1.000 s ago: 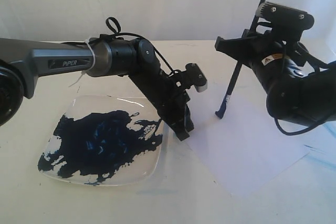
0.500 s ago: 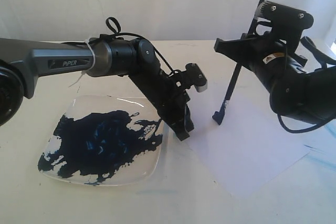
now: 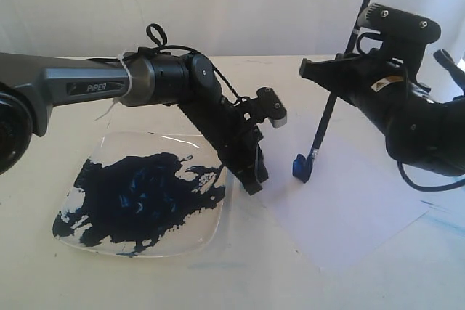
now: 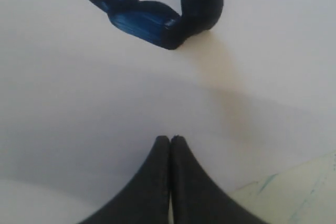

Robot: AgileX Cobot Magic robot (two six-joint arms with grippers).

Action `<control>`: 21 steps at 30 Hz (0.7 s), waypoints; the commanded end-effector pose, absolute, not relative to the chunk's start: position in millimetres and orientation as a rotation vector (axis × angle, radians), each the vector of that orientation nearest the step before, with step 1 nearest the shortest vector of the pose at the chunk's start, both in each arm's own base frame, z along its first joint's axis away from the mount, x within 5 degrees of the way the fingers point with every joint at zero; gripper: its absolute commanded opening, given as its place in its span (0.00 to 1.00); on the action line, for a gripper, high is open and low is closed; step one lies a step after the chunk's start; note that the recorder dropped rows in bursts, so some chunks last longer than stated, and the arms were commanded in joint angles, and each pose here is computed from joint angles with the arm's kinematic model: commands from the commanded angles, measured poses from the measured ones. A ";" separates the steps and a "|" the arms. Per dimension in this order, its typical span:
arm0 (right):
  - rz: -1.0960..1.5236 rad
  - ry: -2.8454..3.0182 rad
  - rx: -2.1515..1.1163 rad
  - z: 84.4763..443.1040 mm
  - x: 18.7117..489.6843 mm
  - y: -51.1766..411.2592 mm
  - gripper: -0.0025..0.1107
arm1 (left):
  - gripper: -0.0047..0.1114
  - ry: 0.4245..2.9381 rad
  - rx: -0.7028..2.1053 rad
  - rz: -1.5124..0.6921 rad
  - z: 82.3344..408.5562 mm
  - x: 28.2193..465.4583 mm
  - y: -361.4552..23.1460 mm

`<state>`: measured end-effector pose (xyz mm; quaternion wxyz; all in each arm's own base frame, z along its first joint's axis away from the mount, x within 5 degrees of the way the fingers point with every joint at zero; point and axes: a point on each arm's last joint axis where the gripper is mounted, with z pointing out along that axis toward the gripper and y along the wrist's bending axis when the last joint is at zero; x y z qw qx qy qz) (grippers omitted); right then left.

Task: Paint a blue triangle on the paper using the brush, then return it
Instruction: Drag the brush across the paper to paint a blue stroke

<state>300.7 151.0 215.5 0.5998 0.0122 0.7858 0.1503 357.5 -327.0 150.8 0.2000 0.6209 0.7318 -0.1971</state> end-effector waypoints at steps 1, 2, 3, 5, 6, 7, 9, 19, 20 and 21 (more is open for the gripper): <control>0.356 1.857 0.013 216.3 296.3 150.4 0.02 | 0.04 2.056 1.739 -0.577 150.0 354.9 -328.9; 0.358 1.868 0.010 215.3 296.0 150.8 0.02 | 0.04 2.056 1.739 -0.577 150.0 354.9 -328.9; 0.360 1.872 0.009 215.5 295.6 150.8 0.02 | 0.04 2.056 1.739 -0.577 150.0 354.9 -328.9; 0.364 1.892 0.003 213.8 295.0 151.4 0.02 | 0.04 2.056 1.739 -0.577 150.0 354.9 -328.9; 0.366 1.902 0.000 212.9 294.6 151.7 0.02 | 0.04 2.056 1.739 -0.577 150.0 354.9 -328.9; 0.368 1.913 -0.003 212.1 294.2 152.0 0.02 | 0.04 2.056 1.739 -0.577 150.0 354.9 -328.9; 0.371 1.928 -0.007 210.8 293.6 152.4 0.02 | 0.04 2.056 1.739 -0.577 150.0 354.9 -328.9; 0.404 1.957 -0.023 219.3 287.3 152.4 0.02 | 0.04 2.056 1.739 -0.577 150.0 354.9 -328.9; 0.407 1.958 -0.023 220.4 286.7 152.3 0.02 | 0.04 2.056 1.739 -0.577 150.0 354.9 -328.9; 0.408 1.956 -0.026 221.2 286.4 152.3 0.02 | 0.04 2.056 1.739 -0.577 150.0 354.9 -328.9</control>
